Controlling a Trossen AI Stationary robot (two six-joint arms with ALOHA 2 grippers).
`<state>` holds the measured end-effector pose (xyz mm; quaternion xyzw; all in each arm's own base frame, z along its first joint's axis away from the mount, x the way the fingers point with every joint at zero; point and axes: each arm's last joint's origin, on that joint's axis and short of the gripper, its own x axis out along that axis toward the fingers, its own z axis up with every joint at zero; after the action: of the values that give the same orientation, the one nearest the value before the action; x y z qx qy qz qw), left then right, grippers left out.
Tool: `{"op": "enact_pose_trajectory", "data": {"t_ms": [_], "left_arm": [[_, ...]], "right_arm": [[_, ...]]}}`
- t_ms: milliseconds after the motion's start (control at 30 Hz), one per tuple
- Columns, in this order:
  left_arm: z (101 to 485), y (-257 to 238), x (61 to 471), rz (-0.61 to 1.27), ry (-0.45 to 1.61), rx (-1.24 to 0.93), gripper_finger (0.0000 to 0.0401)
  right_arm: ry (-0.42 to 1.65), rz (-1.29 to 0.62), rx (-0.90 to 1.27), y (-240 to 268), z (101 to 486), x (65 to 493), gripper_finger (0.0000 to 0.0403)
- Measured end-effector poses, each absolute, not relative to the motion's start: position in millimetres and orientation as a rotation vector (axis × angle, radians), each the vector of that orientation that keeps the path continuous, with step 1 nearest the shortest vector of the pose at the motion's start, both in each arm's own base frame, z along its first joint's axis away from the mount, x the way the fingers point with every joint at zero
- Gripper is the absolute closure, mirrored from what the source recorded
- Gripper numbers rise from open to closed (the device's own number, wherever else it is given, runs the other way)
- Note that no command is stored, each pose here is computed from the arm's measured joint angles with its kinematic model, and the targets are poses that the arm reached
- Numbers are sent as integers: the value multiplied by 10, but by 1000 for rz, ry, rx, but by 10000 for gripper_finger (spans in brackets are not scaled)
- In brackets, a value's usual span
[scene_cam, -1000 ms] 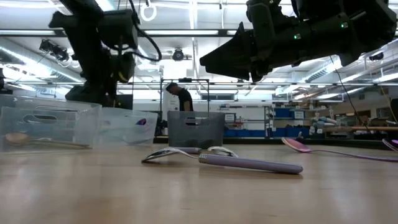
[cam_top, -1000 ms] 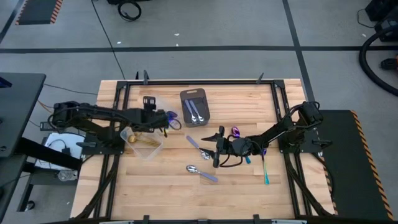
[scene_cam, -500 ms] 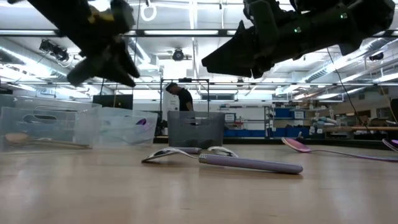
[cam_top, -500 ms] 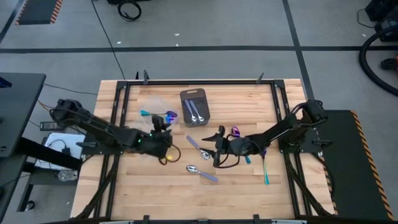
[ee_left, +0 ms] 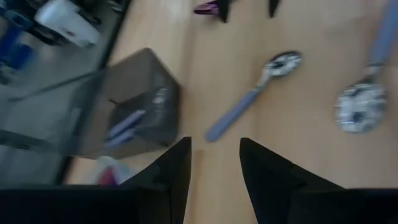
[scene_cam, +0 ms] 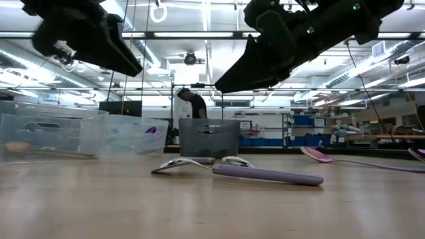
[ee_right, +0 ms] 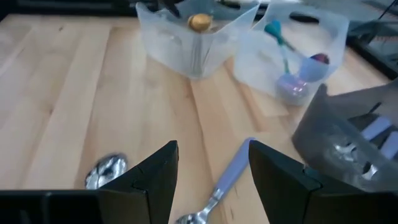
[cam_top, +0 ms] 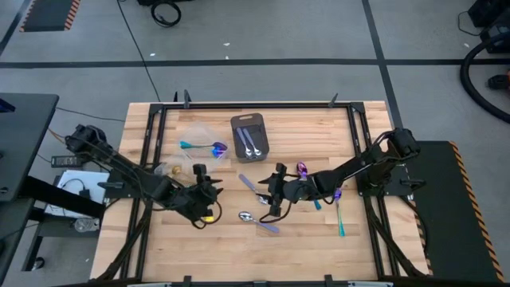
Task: Sort silverware by color (type)
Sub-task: Put the blue spoon into the top transparent bin
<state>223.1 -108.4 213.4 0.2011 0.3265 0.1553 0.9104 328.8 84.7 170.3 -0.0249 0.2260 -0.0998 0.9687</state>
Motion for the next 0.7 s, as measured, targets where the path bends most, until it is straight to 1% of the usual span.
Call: {"op": "enact_pose_trajectory", "data": {"t_ms": [133, 333, 533, 700], "left_arm": [[2122, -1153, 2209, 258, 680, 298, 257], [2119, -1176, 2198, 297, 659, 122, 257], [2116, -1192, 2201, 268, 670, 75, 257], [2146, -1210, 2233, 258, 629, 46, 257]], "right_arm": [[499, -183, -6, 818, 1690, 3298, 198], [584, -195, 23, 777, 1617, 3260, 198], [666, -213, 58, 751, 1550, 3212, 198], [724, -221, 90, 709, 1506, 3184, 198]]}}
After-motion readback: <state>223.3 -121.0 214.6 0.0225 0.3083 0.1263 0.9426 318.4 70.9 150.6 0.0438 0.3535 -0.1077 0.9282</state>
